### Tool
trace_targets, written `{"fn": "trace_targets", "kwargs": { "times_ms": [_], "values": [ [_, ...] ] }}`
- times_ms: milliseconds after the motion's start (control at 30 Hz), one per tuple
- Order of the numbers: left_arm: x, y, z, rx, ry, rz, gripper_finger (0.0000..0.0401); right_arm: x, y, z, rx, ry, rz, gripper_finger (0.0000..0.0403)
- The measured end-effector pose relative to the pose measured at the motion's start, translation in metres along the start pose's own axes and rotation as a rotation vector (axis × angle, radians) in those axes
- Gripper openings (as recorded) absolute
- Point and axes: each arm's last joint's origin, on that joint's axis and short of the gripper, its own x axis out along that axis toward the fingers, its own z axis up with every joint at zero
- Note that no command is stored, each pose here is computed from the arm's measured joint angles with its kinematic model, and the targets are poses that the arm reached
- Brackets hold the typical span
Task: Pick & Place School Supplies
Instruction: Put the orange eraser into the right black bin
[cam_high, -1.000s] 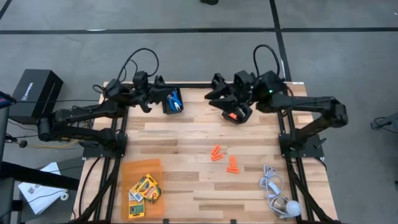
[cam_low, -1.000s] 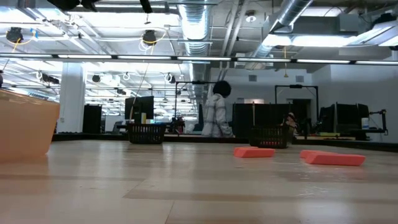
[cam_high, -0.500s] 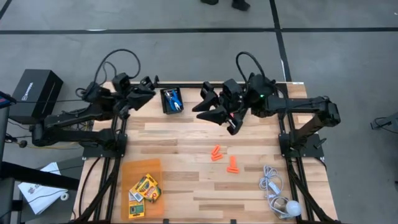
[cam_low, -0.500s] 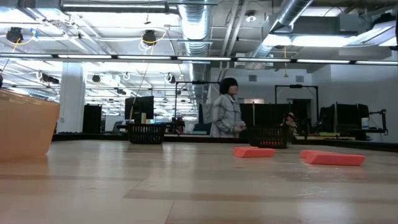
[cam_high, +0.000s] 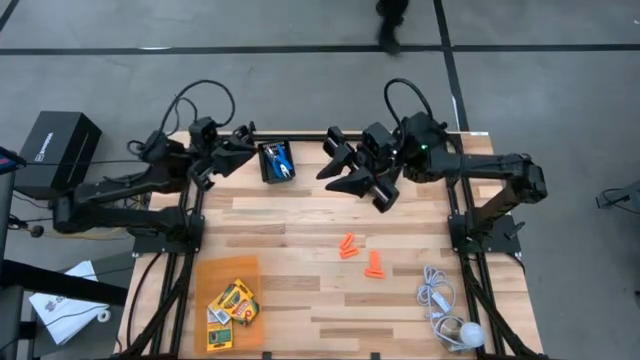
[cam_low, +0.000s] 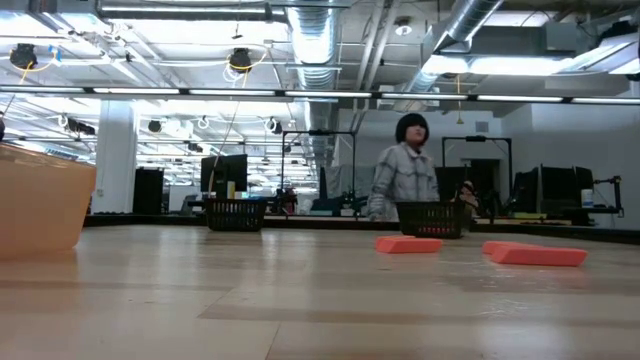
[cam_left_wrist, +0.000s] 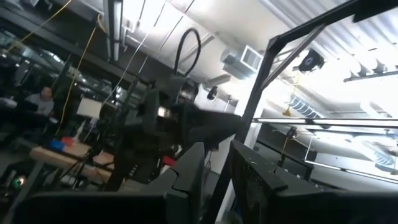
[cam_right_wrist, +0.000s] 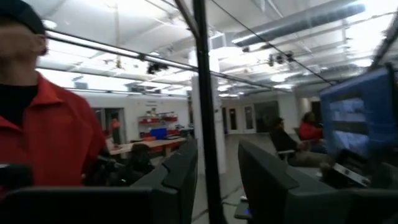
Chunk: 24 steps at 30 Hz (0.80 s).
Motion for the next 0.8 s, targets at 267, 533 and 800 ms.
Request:
{"fn": "trace_targets", "kwargs": {
  "times_ms": [267, 533, 800],
  "values": [
    [0.0056, 0.0067, -0.0021, 0.033, -0.039, -0.012, 0.0072, -0.0086, -0.0062, 0.0094, 0.001, -0.019, 0.059, 0.0108],
    [0.0057, 0.0071, -0.0013, 0.075, -0.063, 0.004, 0.0072, -0.0094, -0.0065, 0.01, -0.009, -0.013, 0.075, 0.0108],
    [0.0057, 0.0072, -0.0013, 0.075, -0.062, 0.004, 0.0072, -0.0093, -0.0064, 0.0103, -0.012, -0.018, 0.073, 0.0108]
  ]
}}
